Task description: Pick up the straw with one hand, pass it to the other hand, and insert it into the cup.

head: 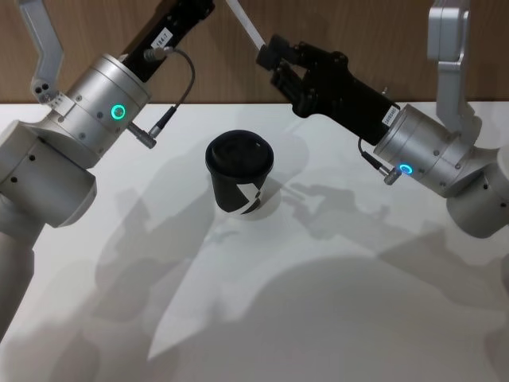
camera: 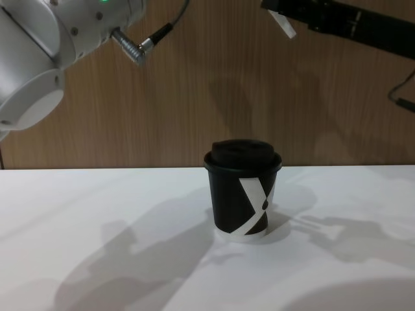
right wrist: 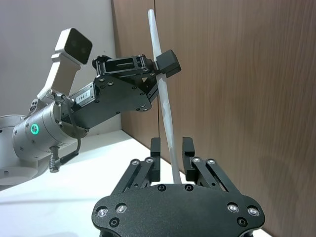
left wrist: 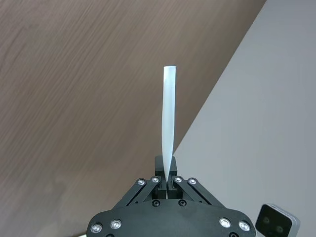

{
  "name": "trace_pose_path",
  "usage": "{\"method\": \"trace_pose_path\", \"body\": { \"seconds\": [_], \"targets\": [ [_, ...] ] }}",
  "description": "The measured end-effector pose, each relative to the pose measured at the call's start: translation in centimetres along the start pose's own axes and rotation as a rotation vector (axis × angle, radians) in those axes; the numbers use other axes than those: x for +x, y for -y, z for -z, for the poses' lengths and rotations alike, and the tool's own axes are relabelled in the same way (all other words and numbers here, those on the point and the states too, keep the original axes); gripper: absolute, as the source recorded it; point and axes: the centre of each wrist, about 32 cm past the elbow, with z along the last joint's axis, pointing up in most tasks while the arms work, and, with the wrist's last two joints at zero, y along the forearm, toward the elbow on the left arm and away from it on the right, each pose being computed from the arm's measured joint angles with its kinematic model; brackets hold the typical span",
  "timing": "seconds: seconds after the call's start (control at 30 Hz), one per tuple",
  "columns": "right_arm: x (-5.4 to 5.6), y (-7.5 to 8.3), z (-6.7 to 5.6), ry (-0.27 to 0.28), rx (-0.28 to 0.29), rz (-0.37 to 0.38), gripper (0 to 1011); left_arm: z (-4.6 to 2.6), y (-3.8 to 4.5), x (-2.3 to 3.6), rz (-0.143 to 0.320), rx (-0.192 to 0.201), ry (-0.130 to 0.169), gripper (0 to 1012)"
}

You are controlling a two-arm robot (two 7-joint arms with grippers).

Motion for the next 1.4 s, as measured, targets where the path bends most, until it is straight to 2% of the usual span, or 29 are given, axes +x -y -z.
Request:
{"method": "trace_pose_path", "body": {
  "seconds": [0.07,0.1,0.3,0.33,0.47,0.5,0.57,0.6,0.63,0.67,0.7,0.77,0.83,0.87,1.07,1.4],
  "targets": [
    [0.0,0.0,0.0,0.0,0.0,0.0,270,0.0,0.0,-0.05,-0.003,-0.001,0.003,11],
    [0.0,0.0,0.0,0.0,0.0,0.0,328,0.01,0.0,-0.08,-0.004,-0.001,0.004,12],
    [0.0,0.0,0.0,0.0,0.0,0.001,507,-0.07,-0.06,-0.25,-0.016,-0.004,0.027,12],
    [0.0,0.0,0.0,0.0,0.0,0.001,507,-0.09,-0.09,-0.3,-0.018,-0.005,0.034,12],
    [-0.1,0.2,0.0,0.002,0.004,0.007,666,-0.17,-0.18,-0.42,-0.027,-0.005,0.051,11],
    [-0.1,0.3,0.0,0.004,0.007,0.013,683,-0.23,-0.27,-0.53,-0.035,-0.006,0.069,12],
    [-0.2,0.4,-0.1,0.005,0.01,0.02,740,-0.3,-0.34,-0.59,-0.041,-0.005,0.083,11],
    [-0.3,0.6,-0.1,0.006,0.014,0.027,804,-0.32,-0.37,-0.63,-0.043,-0.005,0.09,11],
    [-0.3,0.7,-0.1,0.007,0.016,0.031,820,-0.38,-0.44,-0.71,-0.046,-0.004,0.103,11],
    [-0.3,0.9,-0.2,0.008,0.018,0.036,841,-0.38,-0.44,-0.71,-0.046,-0.004,0.103,11],
    [-0.4,1.1,-0.3,0.01,0.023,0.045,891,-0.46,-0.53,-0.81,-0.049,-0.003,0.118,11],
    [-0.5,1.4,-0.4,0.012,0.027,0.053,917,-0.55,-0.6,-0.9,-0.053,-0.002,0.132,11],
    [-0.7,1.8,-0.4,0.013,0.033,0.069,967,-0.7,-0.78,-1.08,-0.058,0.001,0.158,11],
    [-0.8,2.0,-0.4,0.014,0.035,0.073,998,-0.7,-0.78,-1.08,-0.058,0.001,0.158,12],
    [-1.4,3.3,-0.7,0.019,0.049,0.117,1001,-0.93,-1.12,-1.42,-0.066,0.011,0.209,12],
    [-2.0,4.7,-0.9,0.021,0.061,0.167,1001,-0.85,-1.51,-1.66,-0.079,0.048,0.27,11]
  ]
}}
